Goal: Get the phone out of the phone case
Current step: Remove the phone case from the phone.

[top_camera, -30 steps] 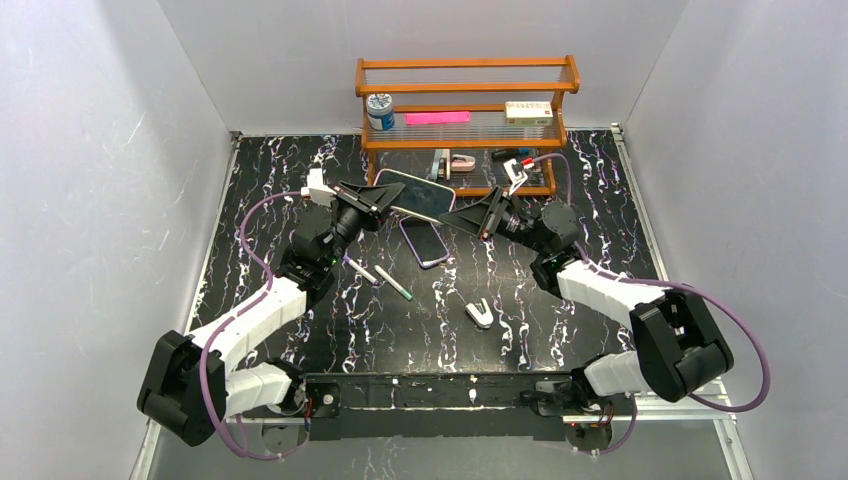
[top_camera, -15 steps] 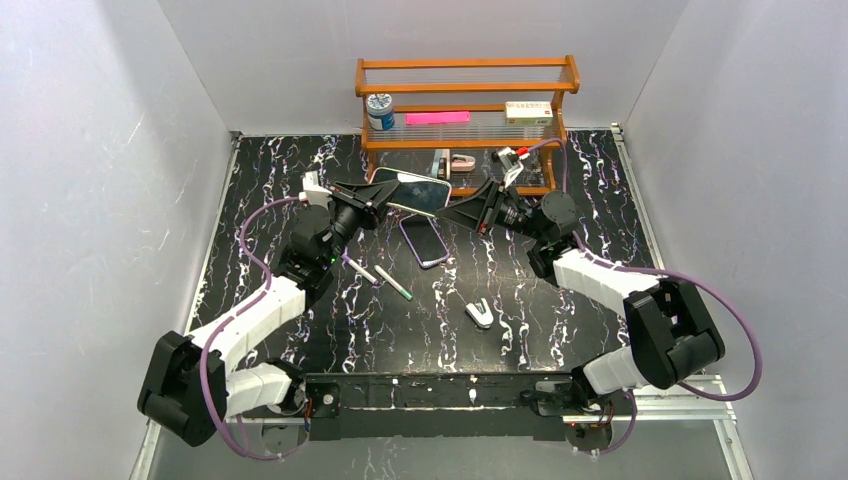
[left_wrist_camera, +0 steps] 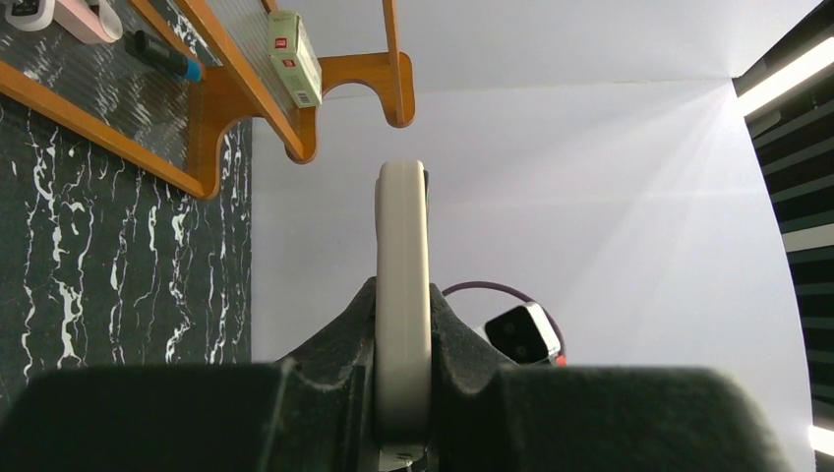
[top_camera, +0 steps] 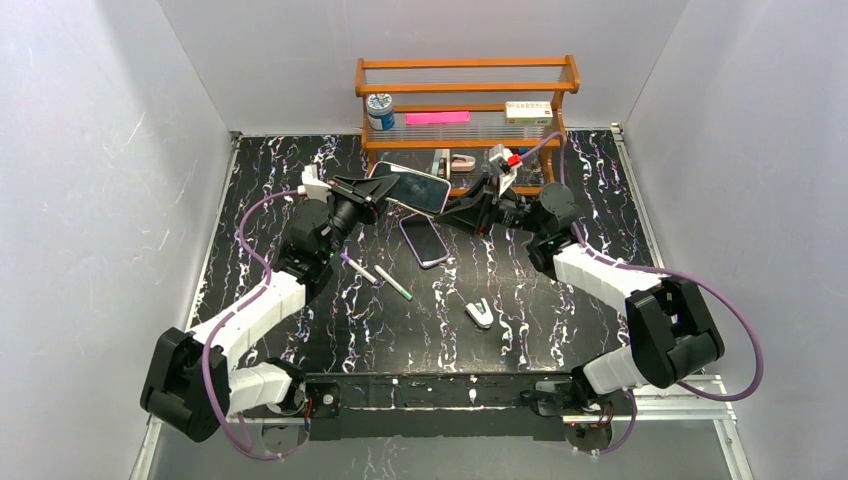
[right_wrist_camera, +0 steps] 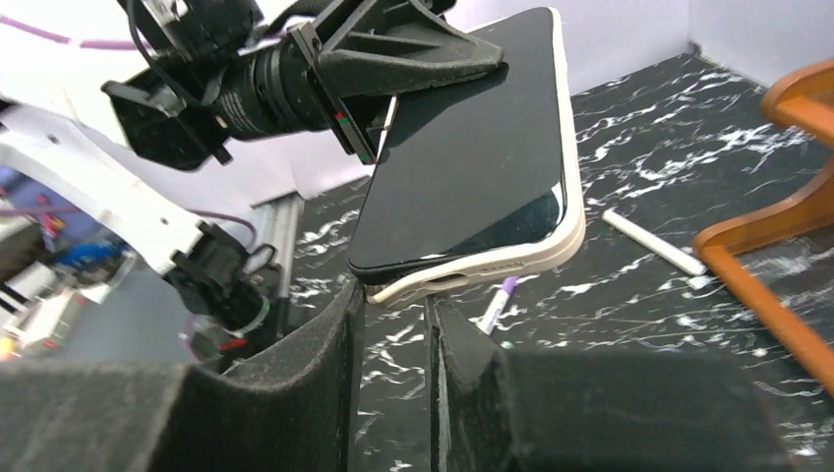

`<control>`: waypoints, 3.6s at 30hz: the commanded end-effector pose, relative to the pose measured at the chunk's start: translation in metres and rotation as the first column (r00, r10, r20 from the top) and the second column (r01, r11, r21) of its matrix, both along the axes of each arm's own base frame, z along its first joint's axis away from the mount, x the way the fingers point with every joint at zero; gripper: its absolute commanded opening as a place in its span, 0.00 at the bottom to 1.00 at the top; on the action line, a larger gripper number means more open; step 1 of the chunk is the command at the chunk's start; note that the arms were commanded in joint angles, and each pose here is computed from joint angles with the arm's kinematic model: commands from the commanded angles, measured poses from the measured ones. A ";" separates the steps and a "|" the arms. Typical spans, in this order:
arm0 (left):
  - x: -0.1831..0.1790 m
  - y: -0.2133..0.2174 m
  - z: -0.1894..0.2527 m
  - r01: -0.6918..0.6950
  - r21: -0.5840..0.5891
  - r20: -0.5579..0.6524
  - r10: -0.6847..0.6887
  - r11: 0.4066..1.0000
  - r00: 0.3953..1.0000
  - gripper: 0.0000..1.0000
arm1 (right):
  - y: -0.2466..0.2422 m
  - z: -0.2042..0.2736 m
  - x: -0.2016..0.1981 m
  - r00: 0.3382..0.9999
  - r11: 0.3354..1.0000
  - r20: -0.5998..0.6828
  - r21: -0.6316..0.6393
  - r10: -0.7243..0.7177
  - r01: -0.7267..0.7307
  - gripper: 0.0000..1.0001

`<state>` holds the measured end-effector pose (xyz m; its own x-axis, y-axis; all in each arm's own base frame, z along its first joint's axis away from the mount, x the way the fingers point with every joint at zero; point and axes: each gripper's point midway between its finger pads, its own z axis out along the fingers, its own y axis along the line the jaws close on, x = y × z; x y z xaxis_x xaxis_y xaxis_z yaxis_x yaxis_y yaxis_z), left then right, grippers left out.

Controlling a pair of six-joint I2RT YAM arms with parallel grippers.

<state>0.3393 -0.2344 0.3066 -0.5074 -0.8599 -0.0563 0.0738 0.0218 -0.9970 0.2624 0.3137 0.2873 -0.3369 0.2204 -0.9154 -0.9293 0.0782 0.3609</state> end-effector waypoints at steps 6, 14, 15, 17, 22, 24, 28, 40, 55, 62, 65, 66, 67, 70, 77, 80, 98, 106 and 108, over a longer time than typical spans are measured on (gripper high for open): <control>-0.031 -0.037 0.043 0.225 0.014 0.141 -0.224 0.974 0.964 0.00 | 0.013 0.030 0.016 0.918 0.992 0.383 -0.029 -0.100 0.120 0.01; -0.025 -0.013 0.042 0.178 0.119 0.207 -0.199 0.977 0.958 0.00 | 0.000 0.012 0.003 0.961 0.992 0.248 0.008 -0.122 0.124 0.17; -0.023 -0.009 0.042 0.169 0.131 0.214 -0.194 0.977 0.958 0.00 | -0.003 0.010 0.000 0.965 0.992 0.233 0.010 -0.121 0.122 0.20; -0.021 -0.004 0.038 0.156 0.188 0.220 -0.197 0.970 0.955 0.00 | -0.008 0.007 -0.005 0.969 0.992 0.212 0.006 -0.124 0.125 0.33; -0.024 0.001 0.037 0.147 0.338 0.260 -0.243 0.930 0.935 0.00 | -0.021 0.006 -0.015 0.971 0.988 0.195 -0.038 -0.137 0.147 0.52; -0.025 0.002 0.035 0.151 0.413 0.273 -0.280 0.898 0.920 0.00 | -0.025 0.001 -0.020 0.970 0.987 0.210 -0.080 -0.119 0.139 0.55; -0.035 -0.003 0.037 0.184 0.547 0.315 -0.404 0.817 0.859 0.00 | -0.032 -0.004 -0.031 0.960 0.981 0.271 -0.158 -0.063 0.109 0.58; -0.072 -0.023 0.049 0.295 0.680 0.399 -0.676 0.671 0.619 0.00 | -0.027 -0.010 -0.048 0.911 0.953 0.378 -0.300 0.166 -0.050 0.59; -0.094 -0.028 0.062 0.325 0.696 0.447 -0.741 0.640 0.500 0.00 | -0.005 -0.013 -0.059 0.864 0.921 0.372 -0.320 0.339 -0.223 0.54; -0.097 -0.029 0.063 0.336 0.700 0.449 -0.754 0.630 0.479 0.00 | -0.001 -0.012 -0.065 0.845 0.902 0.356 -0.321 0.399 -0.290 0.49; -0.100 -0.030 0.064 0.345 0.702 0.450 -0.763 0.623 0.464 0.00 | -0.001 -0.014 -0.068 0.836 0.891 0.348 -0.329 0.424 -0.314 0.44; -0.101 -0.031 0.064 0.349 0.702 0.450 -0.766 0.621 0.458 0.00 | -0.001 -0.015 -0.069 0.835 0.886 0.341 -0.332 0.432 -0.323 0.43; -0.102 -0.031 0.064 0.353 0.702 0.449 -0.769 0.619 0.455 0.00 | -0.001 -0.017 -0.069 0.835 0.885 0.339 -0.335 0.434 -0.324 0.40; -0.104 -0.032 0.064 0.368 0.699 0.445 -0.776 0.613 0.447 0.00 | 0.000 -0.017 -0.069 0.824 0.879 0.347 -0.341 0.447 -0.334 0.34; -0.109 -0.033 0.062 0.383 0.702 0.439 -0.788 0.600 0.431 0.00 | 0.004 -0.011 -0.069 0.812 0.872 0.350 -0.332 0.467 -0.359 0.34; -0.107 -0.032 0.059 0.365 0.720 0.429 -0.792 0.590 0.434 0.00 | 0.004 -0.008 -0.070 0.808 0.869 0.348 -0.327 0.476 -0.371 0.39; -0.111 -0.032 0.058 0.369 0.726 0.421 -0.799 0.581 0.430 0.00 | 0.005 -0.015 -0.071 0.804 0.856 0.326 -0.338 0.497 -0.392 0.26; -0.122 -0.038 0.063 0.456 0.688 0.427 -0.823 0.565 0.376 0.00 | 0.014 -0.031 -0.068 0.758 0.841 0.405 -0.418 0.510 -0.343 0.04; -0.127 -0.039 0.064 0.475 0.685 0.425 -0.833 0.552 0.354 0.00 | 0.018 -0.034 -0.065 0.745 0.841 0.436 -0.442 0.505 -0.311 0.01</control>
